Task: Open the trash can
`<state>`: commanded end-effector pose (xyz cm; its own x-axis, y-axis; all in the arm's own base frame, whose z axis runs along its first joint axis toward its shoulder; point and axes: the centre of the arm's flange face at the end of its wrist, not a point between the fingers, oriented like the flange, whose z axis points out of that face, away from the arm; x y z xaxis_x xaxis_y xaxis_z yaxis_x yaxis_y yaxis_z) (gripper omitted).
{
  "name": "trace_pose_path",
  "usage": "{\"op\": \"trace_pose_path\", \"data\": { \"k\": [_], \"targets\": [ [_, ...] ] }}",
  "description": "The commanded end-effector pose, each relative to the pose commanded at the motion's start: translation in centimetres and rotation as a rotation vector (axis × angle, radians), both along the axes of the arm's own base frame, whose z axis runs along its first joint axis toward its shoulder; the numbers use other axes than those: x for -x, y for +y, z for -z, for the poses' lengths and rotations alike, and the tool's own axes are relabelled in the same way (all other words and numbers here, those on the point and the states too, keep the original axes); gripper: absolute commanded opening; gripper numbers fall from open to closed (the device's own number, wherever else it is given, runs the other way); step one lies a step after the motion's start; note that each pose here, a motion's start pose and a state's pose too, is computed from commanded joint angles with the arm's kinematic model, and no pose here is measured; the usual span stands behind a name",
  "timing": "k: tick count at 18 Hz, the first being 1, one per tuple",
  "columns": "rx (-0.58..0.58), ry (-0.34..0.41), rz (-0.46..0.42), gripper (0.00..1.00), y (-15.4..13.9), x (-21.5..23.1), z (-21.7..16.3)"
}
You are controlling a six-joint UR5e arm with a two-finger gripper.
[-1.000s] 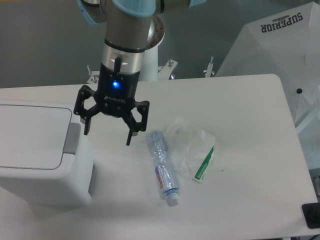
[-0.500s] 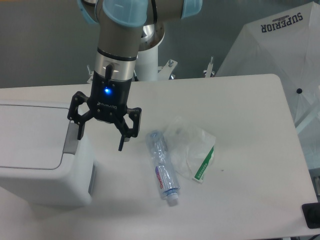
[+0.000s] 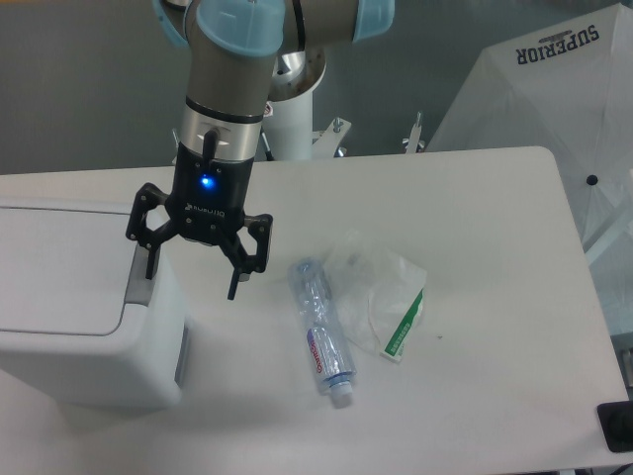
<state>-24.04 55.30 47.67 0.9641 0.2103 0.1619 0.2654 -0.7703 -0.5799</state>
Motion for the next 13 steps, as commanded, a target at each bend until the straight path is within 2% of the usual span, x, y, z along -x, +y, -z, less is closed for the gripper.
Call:
{"op": "trace_pose_path", "data": {
  "k": [13],
  "targets": [
    [0.013, -0.006, 0.006, 1.0, 0.21, -0.14, 0.91]
  ]
}}
